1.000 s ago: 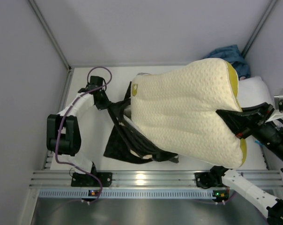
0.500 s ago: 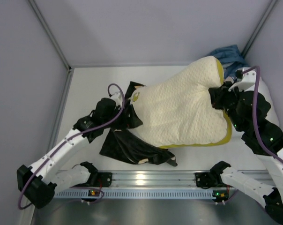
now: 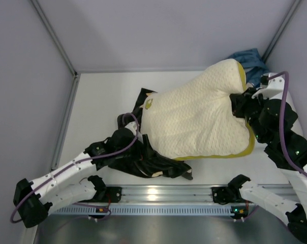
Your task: Remove the pillowcase from the pillow
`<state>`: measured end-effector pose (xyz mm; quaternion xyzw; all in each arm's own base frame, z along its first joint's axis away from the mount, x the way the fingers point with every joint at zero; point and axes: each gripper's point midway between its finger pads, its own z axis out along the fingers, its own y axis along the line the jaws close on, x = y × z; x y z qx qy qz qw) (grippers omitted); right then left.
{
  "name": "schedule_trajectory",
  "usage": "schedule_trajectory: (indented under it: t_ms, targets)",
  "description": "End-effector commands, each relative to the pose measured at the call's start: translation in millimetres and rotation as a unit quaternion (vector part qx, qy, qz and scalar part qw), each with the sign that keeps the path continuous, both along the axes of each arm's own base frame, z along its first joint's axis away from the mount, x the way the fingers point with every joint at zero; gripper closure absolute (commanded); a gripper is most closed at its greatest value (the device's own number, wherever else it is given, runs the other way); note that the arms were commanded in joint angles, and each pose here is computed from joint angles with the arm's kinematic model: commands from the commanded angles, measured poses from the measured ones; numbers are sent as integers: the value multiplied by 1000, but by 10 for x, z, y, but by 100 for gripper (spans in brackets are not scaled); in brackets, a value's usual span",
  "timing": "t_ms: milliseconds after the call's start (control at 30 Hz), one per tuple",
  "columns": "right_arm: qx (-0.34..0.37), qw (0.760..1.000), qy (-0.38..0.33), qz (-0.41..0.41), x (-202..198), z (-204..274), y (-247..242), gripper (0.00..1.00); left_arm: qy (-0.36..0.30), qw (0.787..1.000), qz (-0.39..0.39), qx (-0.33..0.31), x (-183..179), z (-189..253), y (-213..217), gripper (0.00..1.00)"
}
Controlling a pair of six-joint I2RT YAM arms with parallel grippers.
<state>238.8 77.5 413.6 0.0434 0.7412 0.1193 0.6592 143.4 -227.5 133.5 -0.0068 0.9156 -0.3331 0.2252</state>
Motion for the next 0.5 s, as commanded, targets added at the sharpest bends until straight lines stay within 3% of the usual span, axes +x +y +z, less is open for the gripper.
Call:
schedule_trajectory:
  t_ms: [0,33,133,167,267,300,333,467]
  targets:
    - [66,992,-104,-32,-59,623,-165,100,-22,1000,8,-15,144,83,-182,1]
    - [66,991,-108,-35,-79,653,-192,100,-18,1000,7,-9,135,43,-189,3]
    - [67,990,-117,-45,-99,737,-248,100,-1,1000,3,21,28,-184,-214,35]
    - [70,989,-123,-48,-118,804,-273,100,14,999,5,31,-44,-326,-185,50]
    - [74,987,-132,-59,-121,929,-317,100,32,998,8,58,-230,-689,-83,69]
    - [74,986,-133,-60,-105,962,-310,100,39,998,17,44,-260,-716,-98,88]
    - [76,986,-139,-59,-116,1012,-317,100,44,998,14,43,-330,-776,-89,100]
    - [96,977,-172,-82,-209,1331,-464,100,60,997,43,33,-453,-920,48,100]
